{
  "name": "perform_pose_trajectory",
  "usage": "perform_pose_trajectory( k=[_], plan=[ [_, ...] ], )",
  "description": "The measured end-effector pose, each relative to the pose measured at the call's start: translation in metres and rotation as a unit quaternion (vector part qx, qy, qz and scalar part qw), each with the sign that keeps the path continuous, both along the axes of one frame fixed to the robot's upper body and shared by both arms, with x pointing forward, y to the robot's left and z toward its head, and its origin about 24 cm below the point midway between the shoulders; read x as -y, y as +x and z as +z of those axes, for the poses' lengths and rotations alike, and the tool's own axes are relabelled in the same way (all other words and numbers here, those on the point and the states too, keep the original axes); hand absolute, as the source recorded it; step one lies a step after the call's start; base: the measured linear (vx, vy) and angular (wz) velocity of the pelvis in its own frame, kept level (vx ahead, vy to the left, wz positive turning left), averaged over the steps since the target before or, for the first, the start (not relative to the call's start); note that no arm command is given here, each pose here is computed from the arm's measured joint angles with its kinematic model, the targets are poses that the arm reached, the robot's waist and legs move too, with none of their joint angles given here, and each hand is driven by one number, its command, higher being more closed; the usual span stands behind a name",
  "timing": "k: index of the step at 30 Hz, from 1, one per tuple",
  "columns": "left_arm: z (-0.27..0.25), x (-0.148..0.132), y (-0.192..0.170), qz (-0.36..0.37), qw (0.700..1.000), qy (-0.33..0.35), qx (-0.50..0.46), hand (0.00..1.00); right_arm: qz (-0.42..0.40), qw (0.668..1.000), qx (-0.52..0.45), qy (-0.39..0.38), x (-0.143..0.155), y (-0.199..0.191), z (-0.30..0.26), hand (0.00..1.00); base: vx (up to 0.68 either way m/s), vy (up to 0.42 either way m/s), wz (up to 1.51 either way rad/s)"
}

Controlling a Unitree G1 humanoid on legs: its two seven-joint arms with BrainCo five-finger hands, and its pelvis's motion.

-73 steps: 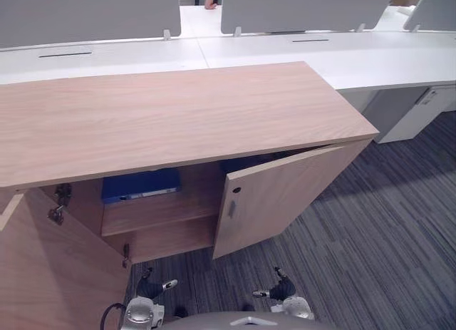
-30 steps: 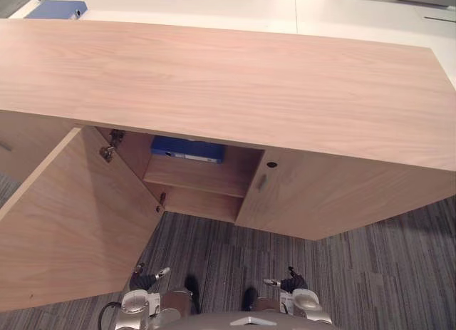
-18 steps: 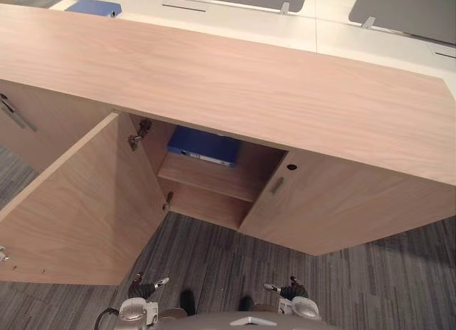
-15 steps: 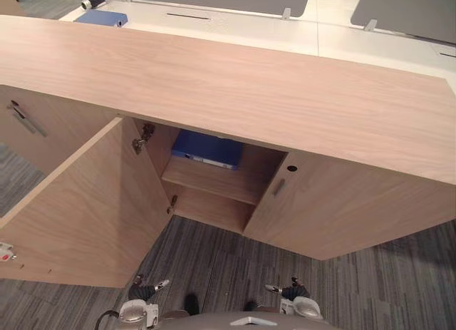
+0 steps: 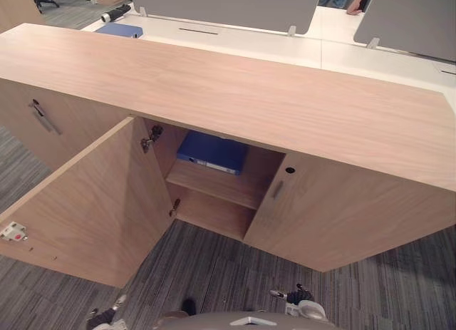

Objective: Walk over to the cabinet, pick up the folder, carry it to the office cabinet, place the folder inside the office cabinet, then close the office cabinet door

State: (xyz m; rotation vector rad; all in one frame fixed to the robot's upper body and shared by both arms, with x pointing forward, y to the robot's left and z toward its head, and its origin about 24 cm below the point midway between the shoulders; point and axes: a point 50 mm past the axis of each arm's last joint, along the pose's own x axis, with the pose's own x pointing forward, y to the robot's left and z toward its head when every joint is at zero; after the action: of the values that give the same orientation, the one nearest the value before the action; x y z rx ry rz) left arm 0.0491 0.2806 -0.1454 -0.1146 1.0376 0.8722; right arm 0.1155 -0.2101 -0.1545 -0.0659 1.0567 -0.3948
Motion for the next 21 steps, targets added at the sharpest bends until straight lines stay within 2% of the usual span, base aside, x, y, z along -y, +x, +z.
perform_pose_trajectory(
  k=[6,12,15,21],
  plan=[
    [0.030,-0.064,-0.003,0.039,0.996,0.084,0.016,0.00,0.016,1.000,-0.004,-0.011,0.005,0.000,0.001,0.00,0.04,-0.004,0.02],
    [0.075,-0.115,0.023,0.011,0.983,0.175,0.062,0.00,0.039,0.999,-0.004,-0.020,0.008,0.002,0.002,0.00,0.05,-0.001,0.04],
    [0.088,-0.125,0.038,-0.010,0.977,0.196,0.086,0.00,0.051,0.998,-0.008,-0.020,0.006,-0.001,0.001,0.00,0.02,0.012,0.12],
    [0.090,-0.115,0.061,-0.084,0.972,0.196,0.095,0.00,0.061,0.998,-0.010,-0.012,0.004,-0.003,0.000,0.00,0.00,0.002,0.01]
  ],
)
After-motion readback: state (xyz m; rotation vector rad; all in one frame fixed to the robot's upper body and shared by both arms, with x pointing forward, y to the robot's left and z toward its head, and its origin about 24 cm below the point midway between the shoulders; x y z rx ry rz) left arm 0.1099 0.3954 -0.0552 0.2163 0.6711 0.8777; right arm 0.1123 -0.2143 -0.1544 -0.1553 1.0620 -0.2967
